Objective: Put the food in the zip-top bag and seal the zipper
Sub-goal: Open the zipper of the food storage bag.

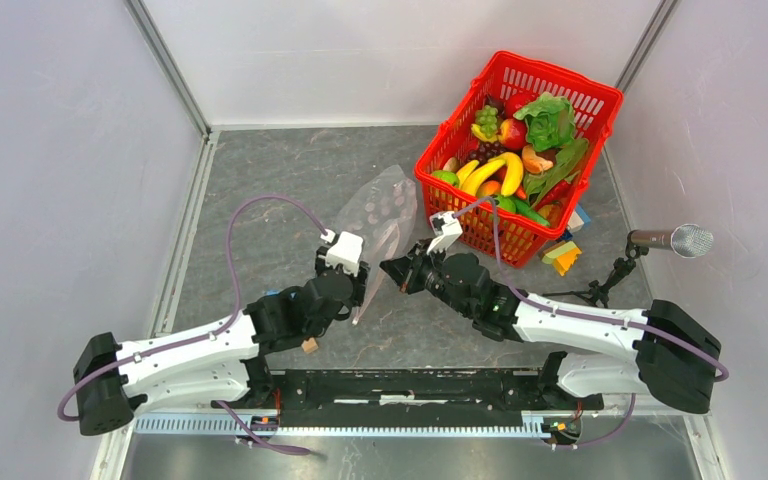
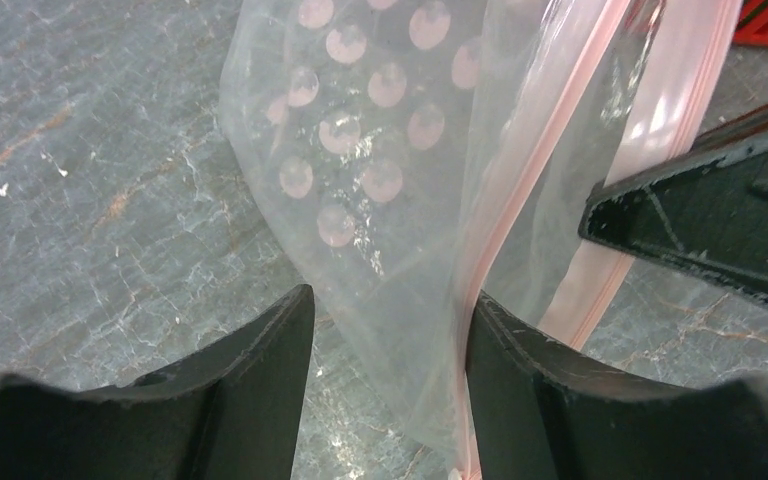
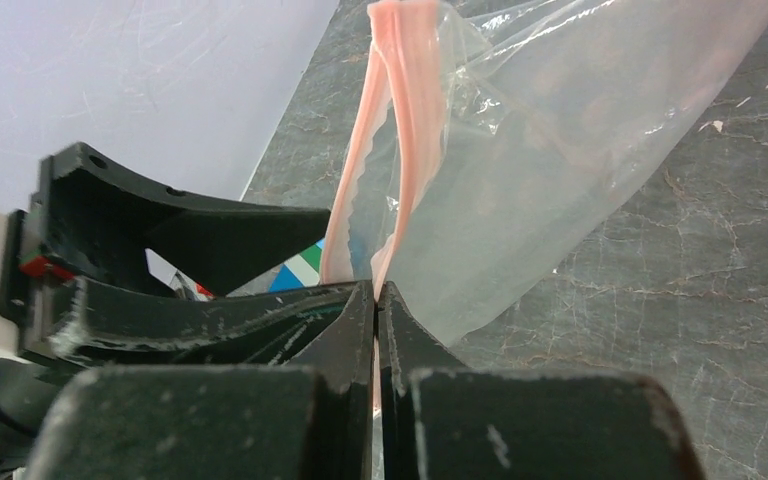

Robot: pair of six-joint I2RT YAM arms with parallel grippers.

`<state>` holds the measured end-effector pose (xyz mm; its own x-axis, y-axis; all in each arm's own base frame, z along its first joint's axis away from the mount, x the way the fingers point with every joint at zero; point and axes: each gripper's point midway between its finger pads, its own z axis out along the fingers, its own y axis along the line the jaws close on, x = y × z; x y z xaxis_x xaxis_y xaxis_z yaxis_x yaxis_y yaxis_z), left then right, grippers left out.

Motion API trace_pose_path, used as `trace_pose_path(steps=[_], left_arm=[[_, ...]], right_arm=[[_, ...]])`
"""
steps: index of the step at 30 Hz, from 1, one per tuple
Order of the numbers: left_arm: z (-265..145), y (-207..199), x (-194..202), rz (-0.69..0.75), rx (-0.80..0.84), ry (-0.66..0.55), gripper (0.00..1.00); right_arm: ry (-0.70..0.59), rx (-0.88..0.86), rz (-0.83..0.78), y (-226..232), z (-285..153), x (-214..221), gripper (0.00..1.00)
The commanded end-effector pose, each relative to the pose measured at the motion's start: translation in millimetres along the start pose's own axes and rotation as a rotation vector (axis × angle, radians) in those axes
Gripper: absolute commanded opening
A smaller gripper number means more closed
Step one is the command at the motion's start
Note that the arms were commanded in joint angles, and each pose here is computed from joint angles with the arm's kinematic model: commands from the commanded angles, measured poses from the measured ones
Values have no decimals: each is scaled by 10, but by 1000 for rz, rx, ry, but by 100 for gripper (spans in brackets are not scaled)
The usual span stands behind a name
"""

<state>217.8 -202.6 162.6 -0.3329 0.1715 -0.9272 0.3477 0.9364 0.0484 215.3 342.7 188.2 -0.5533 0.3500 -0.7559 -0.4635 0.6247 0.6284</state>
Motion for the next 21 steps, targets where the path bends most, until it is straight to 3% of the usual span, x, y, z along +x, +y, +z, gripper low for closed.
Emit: trace_pose_path(steps=[1,9,12,16,21], left_arm=[[26,-54,164,-59,-3,26,63],[12,-28,351,-96,-6,46,58],[-8,-7,362,-96,-5,44,45],[-36,62,298,-89,-28,25,17],[-94,303,75,-54,-145,-29,2]], right_arm=[[-99,-43,47,258,4,-345,0],[-131,-34,62,260,3,-425,0],[-116,-22,54,211,-7,-368,0],[-59,-3,17,94,-25,-192,0],[60,73,-69,-206,-133,129,0]])
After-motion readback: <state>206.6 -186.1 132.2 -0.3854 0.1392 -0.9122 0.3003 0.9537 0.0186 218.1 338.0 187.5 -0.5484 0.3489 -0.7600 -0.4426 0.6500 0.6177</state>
